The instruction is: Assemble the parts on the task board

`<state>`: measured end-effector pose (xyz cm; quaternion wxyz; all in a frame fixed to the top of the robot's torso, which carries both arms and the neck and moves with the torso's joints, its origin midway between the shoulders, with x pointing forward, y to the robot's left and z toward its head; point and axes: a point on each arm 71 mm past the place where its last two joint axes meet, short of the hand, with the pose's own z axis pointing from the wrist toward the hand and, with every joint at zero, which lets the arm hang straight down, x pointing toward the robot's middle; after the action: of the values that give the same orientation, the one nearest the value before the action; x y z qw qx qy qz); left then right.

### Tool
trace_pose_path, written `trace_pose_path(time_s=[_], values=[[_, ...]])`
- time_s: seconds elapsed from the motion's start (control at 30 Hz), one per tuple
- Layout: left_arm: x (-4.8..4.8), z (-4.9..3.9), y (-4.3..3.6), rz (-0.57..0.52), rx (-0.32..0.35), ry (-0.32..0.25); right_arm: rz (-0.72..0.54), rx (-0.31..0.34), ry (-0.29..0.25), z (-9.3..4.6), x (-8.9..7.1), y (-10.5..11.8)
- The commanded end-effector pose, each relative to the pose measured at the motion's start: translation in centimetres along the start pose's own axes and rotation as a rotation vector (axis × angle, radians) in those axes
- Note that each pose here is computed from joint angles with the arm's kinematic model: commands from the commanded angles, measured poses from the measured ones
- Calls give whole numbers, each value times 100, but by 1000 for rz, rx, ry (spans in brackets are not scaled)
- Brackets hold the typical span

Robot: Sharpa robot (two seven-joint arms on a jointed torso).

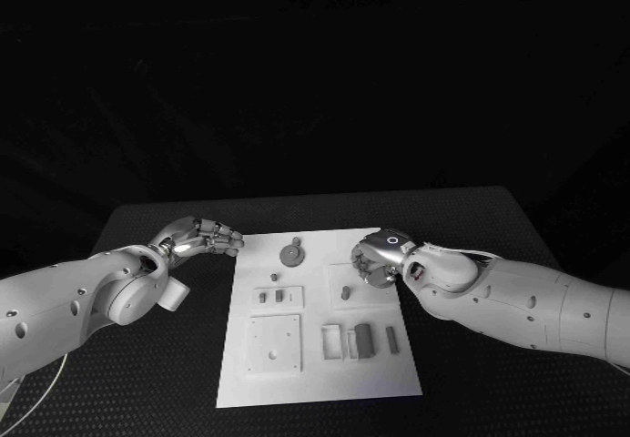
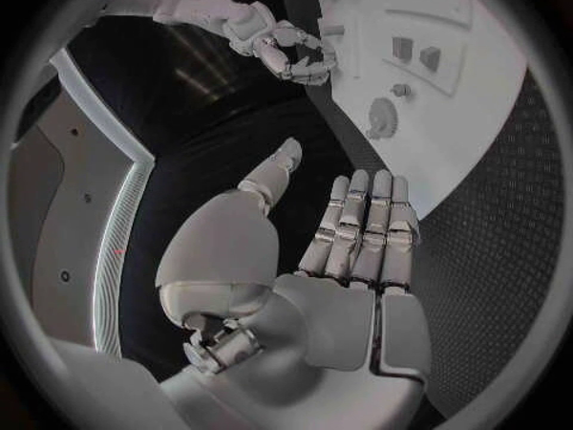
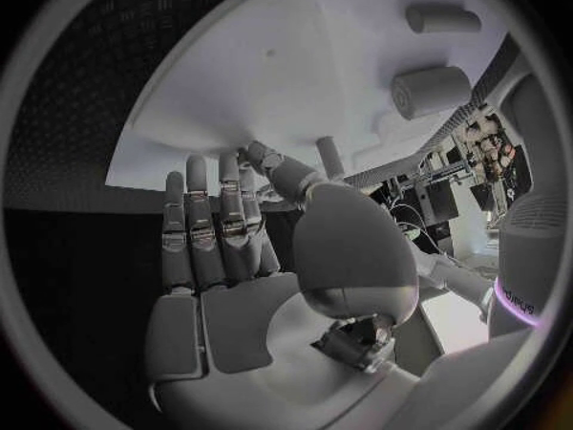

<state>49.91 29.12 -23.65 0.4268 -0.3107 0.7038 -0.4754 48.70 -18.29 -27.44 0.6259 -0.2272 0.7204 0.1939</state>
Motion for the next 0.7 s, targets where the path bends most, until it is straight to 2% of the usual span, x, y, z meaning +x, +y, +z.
trace_pose_path(time_s=[0.03, 0.43, 0.7], values=[[12, 3, -17, 0, 13, 12, -28, 28, 217, -132, 415, -8], [12, 4, -14, 0, 10, 13, -35, 38, 211, -120, 413, -6], [23, 3, -7, -1, -2, 25, -46, 37, 287, -117, 464, 9]])
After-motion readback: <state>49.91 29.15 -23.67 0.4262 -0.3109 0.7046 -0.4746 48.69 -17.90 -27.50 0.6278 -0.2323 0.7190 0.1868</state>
